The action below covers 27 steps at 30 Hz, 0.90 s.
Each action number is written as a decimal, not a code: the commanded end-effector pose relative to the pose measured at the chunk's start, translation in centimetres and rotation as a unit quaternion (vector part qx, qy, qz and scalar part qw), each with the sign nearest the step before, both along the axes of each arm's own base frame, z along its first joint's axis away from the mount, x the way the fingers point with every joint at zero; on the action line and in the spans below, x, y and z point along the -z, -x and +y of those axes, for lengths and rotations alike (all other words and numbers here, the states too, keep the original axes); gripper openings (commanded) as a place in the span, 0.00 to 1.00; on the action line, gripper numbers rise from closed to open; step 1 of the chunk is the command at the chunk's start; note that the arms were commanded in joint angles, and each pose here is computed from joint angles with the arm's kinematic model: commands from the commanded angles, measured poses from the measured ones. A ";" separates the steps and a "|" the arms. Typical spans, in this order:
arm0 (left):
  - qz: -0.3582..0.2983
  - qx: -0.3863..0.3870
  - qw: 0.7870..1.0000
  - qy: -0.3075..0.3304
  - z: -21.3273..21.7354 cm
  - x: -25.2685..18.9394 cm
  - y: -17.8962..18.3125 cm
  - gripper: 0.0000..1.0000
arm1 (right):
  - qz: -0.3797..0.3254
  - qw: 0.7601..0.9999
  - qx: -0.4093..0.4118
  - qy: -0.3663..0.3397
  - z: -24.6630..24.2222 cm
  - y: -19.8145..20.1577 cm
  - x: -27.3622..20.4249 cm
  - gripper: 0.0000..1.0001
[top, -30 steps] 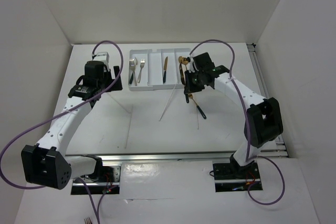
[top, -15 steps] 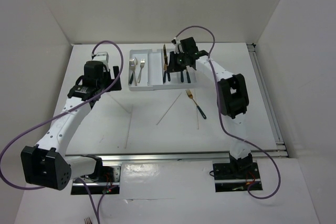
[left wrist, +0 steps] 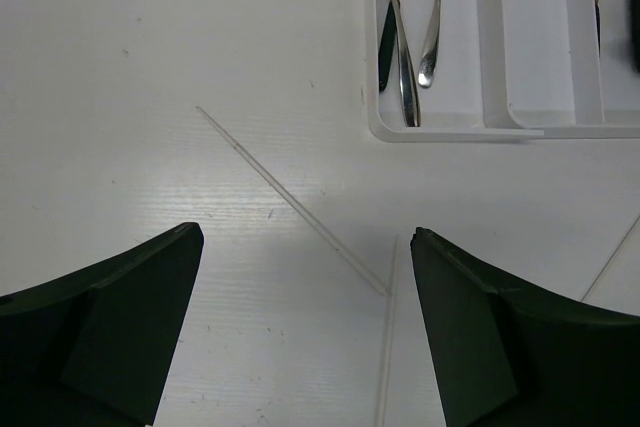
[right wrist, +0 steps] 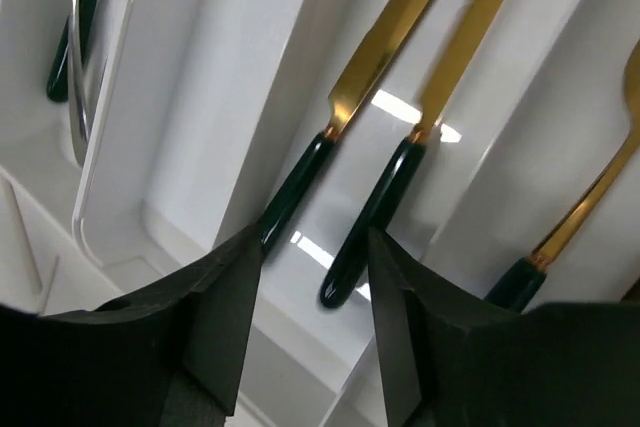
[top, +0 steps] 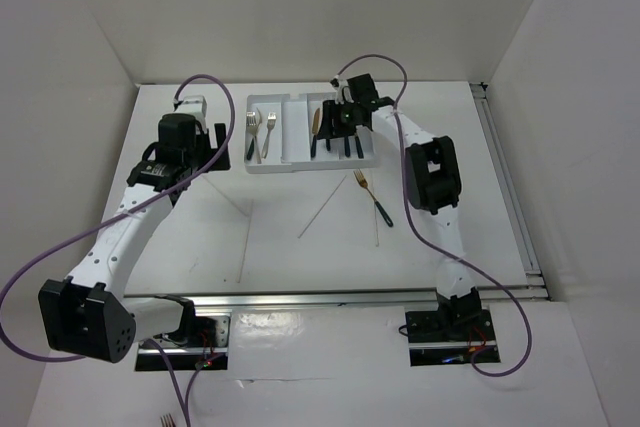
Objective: Sort the eating utensils into containers
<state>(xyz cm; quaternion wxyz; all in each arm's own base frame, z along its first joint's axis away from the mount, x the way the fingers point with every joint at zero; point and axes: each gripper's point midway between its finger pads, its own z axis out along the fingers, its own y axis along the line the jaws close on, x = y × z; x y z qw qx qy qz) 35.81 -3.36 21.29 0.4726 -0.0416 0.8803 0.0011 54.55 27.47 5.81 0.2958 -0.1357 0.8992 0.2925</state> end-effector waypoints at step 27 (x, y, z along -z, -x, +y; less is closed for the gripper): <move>-0.026 0.044 0.998 0.036 -3.5 -1.1 -1.3 1.00 | -0.017 0.949 -0.236 0.208 -15.4 24.0 -4.7 0.40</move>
